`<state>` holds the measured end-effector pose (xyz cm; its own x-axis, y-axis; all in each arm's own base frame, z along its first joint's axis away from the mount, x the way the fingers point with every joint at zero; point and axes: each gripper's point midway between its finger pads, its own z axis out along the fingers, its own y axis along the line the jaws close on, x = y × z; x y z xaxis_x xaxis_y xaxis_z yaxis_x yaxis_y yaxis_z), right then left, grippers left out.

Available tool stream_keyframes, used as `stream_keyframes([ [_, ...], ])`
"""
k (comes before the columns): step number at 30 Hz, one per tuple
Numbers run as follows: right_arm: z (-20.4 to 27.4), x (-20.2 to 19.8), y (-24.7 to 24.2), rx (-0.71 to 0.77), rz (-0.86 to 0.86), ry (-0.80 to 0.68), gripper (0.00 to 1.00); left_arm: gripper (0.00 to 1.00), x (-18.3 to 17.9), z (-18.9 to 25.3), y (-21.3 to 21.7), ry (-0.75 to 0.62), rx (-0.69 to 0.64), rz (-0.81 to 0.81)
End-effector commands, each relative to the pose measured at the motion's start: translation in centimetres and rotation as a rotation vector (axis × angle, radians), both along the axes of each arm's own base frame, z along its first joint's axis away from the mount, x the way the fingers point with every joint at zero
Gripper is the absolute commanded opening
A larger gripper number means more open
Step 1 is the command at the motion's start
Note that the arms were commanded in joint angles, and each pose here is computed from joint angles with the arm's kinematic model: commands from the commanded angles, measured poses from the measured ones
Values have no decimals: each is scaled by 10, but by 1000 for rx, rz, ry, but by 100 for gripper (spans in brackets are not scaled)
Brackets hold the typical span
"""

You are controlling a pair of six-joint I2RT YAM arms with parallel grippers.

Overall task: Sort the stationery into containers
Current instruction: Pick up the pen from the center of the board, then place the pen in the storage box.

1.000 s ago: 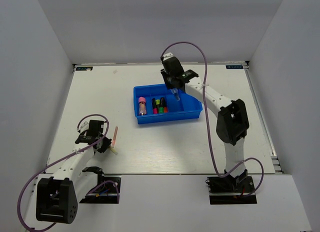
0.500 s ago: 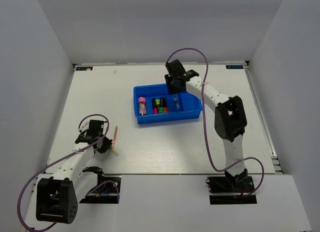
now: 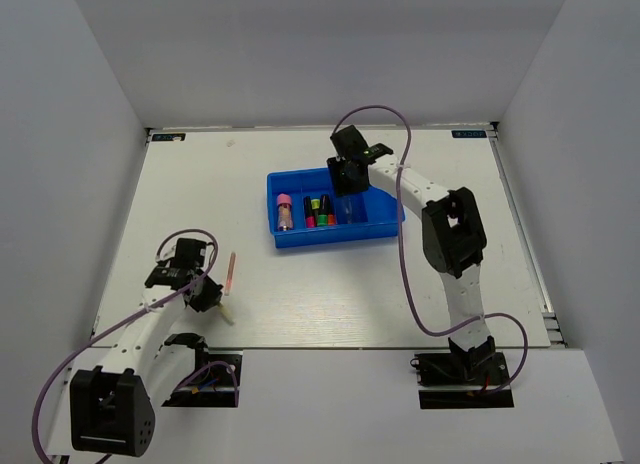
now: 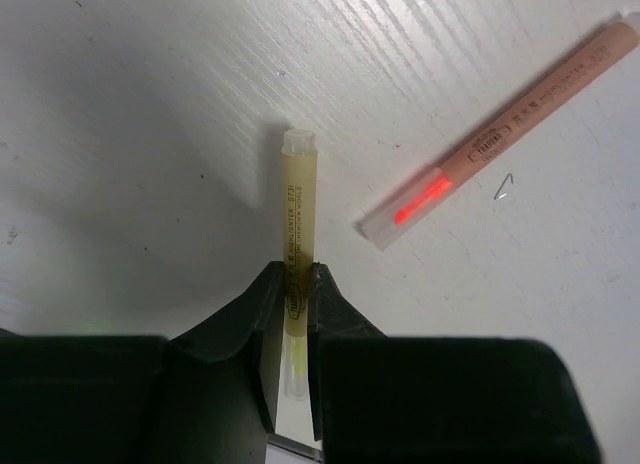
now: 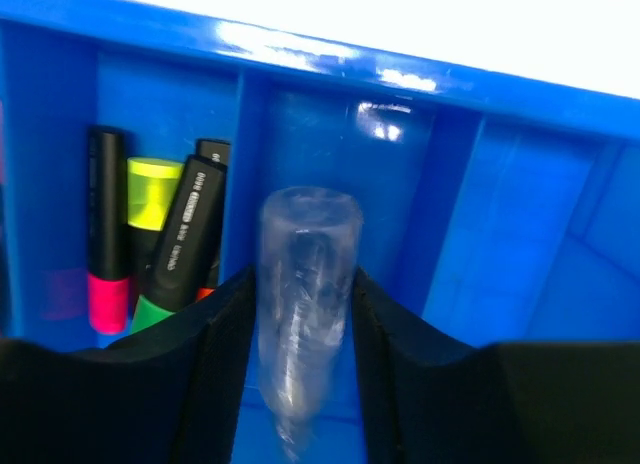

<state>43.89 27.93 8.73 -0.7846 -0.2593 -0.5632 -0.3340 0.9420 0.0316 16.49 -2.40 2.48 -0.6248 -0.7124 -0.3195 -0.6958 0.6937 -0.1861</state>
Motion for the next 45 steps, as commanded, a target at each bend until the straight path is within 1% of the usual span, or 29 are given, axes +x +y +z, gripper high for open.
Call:
stream_keyframes([
  [1, 8, 2, 1, 28, 7, 4, 51, 0, 8, 19, 3, -40, 23, -25],
  [4, 15, 0, -2, 36, 17, 2, 60, 0, 12, 29, 4, -52, 31, -36],
  [5, 21, -1, 0, 50, 26, -4, 68, 0, 15, 36, 4, -67, 32, -37],
  [9, 39, -11, -4, 54, 67, -25, 70, 0, 25, 59, 1, -133, 43, -98],
  [11, 50, -12, -3, 69, 103, -63, 51, 0, 34, 76, -3, -187, 59, -154],
  [12, 85, -15, -7, 100, 119, -134, 31, 0, 43, 91, -6, -225, 60, -171],
  [13, 69, -29, -13, 78, 183, -104, 3, 0, 46, 93, -18, -230, 43, -237],
  [14, 100, -26, -9, 113, 236, -215, 0, 0, 57, 107, -24, -274, 38, -266],
  [15, 110, -38, -20, 126, 236, -246, 0, 0, 63, 111, -31, -280, 28, -297],
  [16, 94, -51, -28, 103, 267, -235, 0, 0, 82, 133, -49, -354, 3, -357],
  [18, 113, -58, -41, 126, 282, -367, 0, 0, 92, 138, -75, -355, -52, -464],
  [19, 138, -70, -53, 145, 289, -462, 0, 0, 101, 149, -103, -409, -93, -549],
  [20, 123, -82, -56, 143, 342, -440, 4, 0, 117, 155, -122, -409, -123, -607],
  [21, 122, -89, -59, 140, 359, -443, 25, 0, 121, 160, -139, -422, -164, -659],
  [22, 124, -104, -68, 128, 396, -439, 56, 0, 142, 168, -173, -454, -188, -728],
  [23, 120, -112, -72, 125, 414, -408, 56, 0, 145, 186, -185, -506, -206, -759],
  [24, 108, -124, -81, 100, 425, -349, 44, 0, 149, 175, -206, -466, -260, -816],
  [25, 114, -129, -95, 92, 391, -374, 0, 0, 161, 214, -235, -574, -291, -872],
  [27, 113, -142, -109, 88, 357, -398, 0, 0, 179, 182, -267, -490, -327, -923],
  [28, 100, -147, -120, 69, 331, -385, 0, 0, 195, 203, -294, -552, -341, -957],
  [29, 113, -153, -127, 79, 312, -439, 0, 0, 199, 203, -307, -554, -366, -974],
  [30, 96, -159, -132, 72, 305, -413, 0, 0, 209, 168, -322, -480, -384, -984],
  [31, 93, -161, -135, 66, 294, -413, 0, 0, 223, 202, -344, -585, -411, -1005],
  [32, 95, -162, -140, 60, 274, -420, 0, 0, 231, 212, -356, -615, -443, -1008],
  [33, 86, -165, -146, 52, 258, -402, 0, 0, 241, 176, -369, -552, -455, -1004],
  [34, 82, -164, -152, 32, 229, -395, 0, 0, 252, 206, -388, -646, -514, -1019],
  [38, 75, -164, -169, 22, 156, -430, 0, 0, 276, 192, -426, -655, -606, -998],
  [39, 75, -164, -171, 20, 150, -431, 0, 0, 278, 171, -433, -616, -610, -987],
  [45, 78, -165, -172, 49, 128, -428, 0, 0, 294, 131, -438, -604, -543, -893],
])
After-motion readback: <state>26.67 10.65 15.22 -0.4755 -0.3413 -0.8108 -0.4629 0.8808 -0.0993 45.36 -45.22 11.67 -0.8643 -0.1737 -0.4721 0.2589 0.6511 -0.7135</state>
